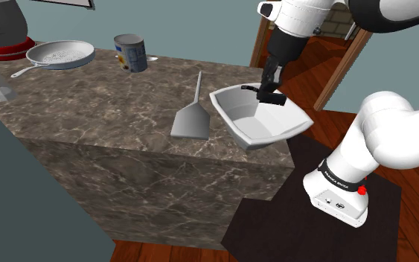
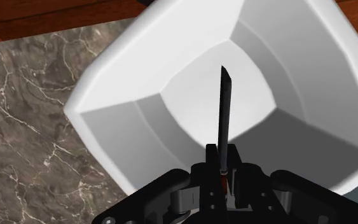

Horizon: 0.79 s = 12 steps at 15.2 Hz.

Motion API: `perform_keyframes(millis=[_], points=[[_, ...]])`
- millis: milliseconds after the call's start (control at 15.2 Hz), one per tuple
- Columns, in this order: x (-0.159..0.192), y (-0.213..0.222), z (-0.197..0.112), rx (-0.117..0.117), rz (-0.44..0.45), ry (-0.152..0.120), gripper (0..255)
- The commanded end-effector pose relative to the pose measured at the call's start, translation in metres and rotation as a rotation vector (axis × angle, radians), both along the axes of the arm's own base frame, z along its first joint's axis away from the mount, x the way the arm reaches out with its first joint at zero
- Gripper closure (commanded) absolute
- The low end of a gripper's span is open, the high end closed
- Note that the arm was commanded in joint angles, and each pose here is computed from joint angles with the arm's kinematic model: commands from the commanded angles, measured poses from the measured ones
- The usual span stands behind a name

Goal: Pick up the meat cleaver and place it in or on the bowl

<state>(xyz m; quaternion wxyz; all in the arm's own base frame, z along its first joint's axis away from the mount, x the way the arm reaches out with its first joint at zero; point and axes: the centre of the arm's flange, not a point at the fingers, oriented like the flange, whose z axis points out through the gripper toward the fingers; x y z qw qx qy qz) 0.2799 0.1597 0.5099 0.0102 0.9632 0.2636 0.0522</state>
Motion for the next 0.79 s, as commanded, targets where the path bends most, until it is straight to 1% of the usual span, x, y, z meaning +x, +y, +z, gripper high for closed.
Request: perform_keyframes(millis=[0,462,528,726], points=[[0.0005,0.0003,-0.0092,0.000,0.000,0.000,255],[0.0005,0.0003,-0.0091,0.000,0.000,0.000,255],[0.0005,0.0003,-0.0091,0.000,0.000,0.000,0],[0.0005,0.0003,-0.0091,0.000,0.000,0.000,0]])
